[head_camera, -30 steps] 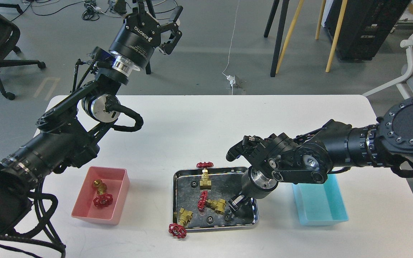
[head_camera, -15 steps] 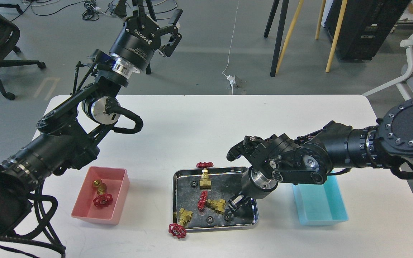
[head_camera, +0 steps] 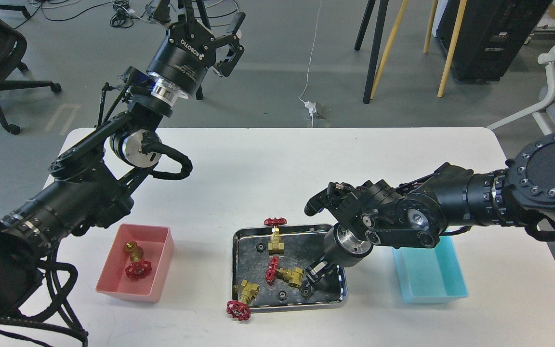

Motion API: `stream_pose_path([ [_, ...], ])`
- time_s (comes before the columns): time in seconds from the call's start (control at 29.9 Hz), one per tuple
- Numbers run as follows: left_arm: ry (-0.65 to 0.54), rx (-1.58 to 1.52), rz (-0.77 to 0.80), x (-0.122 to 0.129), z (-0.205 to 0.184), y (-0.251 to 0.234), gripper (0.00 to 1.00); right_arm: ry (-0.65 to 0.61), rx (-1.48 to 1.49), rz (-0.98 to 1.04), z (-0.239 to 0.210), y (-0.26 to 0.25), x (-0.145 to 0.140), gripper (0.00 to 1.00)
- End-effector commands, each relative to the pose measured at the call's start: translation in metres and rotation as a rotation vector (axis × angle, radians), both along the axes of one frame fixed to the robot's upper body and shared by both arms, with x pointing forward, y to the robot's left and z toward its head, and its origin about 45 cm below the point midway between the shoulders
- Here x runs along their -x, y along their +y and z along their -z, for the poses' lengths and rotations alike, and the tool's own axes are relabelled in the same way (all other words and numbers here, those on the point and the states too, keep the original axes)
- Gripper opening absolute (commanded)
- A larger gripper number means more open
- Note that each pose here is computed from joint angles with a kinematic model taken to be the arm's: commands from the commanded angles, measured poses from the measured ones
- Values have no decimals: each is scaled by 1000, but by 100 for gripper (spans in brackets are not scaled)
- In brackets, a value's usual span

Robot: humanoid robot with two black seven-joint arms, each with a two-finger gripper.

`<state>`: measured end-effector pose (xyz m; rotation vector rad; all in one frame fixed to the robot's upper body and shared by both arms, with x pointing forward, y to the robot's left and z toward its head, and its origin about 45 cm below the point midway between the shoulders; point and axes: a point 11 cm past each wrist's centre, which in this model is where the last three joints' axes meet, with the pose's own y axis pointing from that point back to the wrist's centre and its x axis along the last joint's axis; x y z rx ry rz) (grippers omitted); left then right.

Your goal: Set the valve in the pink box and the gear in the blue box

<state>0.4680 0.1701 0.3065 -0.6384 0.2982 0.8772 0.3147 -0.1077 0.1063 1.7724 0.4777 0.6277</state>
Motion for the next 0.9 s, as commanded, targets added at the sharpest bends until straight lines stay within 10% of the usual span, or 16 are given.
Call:
stream_pose_path([
  [0.0, 0, 0, 0, 0, 0, 0, 92, -6, -1, 1, 1, -1, -1, 37],
  [0.87, 3, -1, -2, 0, 1, 1, 92, -19, -12, 20, 6, -3, -2, 35],
])
